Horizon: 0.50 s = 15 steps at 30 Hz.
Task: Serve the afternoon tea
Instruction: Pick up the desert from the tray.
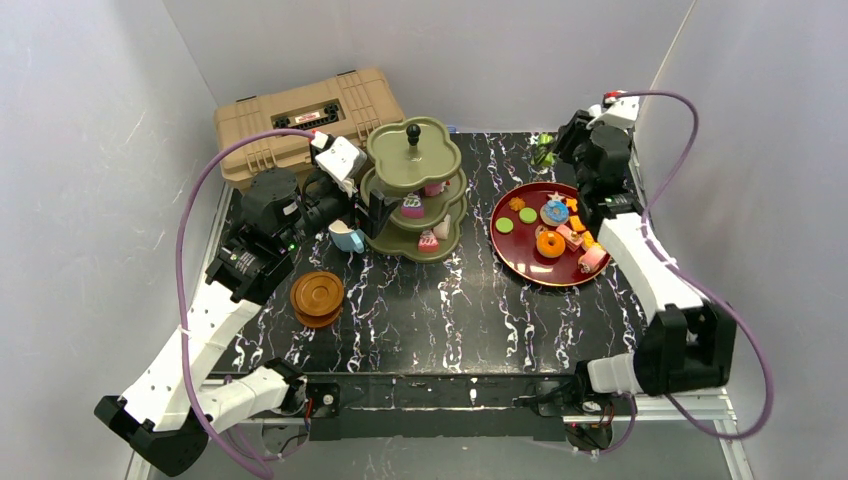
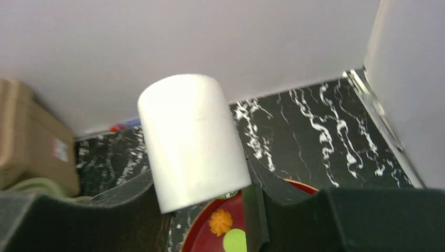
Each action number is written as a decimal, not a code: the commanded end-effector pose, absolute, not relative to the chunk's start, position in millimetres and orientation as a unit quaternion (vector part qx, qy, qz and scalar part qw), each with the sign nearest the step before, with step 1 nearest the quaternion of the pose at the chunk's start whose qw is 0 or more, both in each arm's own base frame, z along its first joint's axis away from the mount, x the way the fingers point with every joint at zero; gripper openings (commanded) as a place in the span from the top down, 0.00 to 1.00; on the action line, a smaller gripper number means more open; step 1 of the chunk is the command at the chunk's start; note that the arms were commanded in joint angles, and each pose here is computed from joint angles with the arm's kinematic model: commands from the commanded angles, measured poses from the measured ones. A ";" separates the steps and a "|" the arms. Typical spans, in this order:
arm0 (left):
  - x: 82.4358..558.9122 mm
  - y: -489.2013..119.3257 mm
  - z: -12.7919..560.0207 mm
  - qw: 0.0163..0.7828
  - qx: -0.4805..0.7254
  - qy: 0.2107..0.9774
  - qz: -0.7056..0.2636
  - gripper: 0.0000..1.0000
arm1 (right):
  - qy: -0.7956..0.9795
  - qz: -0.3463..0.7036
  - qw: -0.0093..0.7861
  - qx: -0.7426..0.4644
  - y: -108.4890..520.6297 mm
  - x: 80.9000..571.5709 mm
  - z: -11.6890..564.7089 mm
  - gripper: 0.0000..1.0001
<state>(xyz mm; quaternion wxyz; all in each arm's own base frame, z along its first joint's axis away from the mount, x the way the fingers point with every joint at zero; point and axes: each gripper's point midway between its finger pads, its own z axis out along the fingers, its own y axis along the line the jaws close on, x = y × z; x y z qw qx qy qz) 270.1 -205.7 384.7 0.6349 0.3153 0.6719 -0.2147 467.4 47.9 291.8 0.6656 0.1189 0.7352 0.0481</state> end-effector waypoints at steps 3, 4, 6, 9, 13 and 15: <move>267.9 -196.6 392.6 0.645 0.298 0.672 -0.209 0.02 | 0.682 0.126 0.719 0.043 84.2 425.0 381.7 0.99; 268.7 -195.6 392.9 0.646 0.295 0.673 -0.207 0.02 | 0.679 0.136 0.720 0.032 90.5 420.1 390.1 0.99; 269.9 -193.9 392.9 0.648 0.289 0.675 -0.204 0.02 | 0.669 0.160 0.725 0.007 104.9 409.7 411.0 0.99; 271.4 -192.7 392.9 0.647 0.283 0.678 -0.203 0.02 | 0.656 0.194 0.729 -0.026 129.0 396.4 437.9 0.99; 270.8 -193.4 392.5 0.645 0.282 0.680 -0.207 0.02 | 0.631 0.238 0.736 -0.057 161.7 379.9 475.3 0.99; 270.7 -193.5 392.7 0.645 0.282 0.680 -0.206 0.02 | 0.619 0.258 0.739 -0.065 173.6 374.7 489.9 0.99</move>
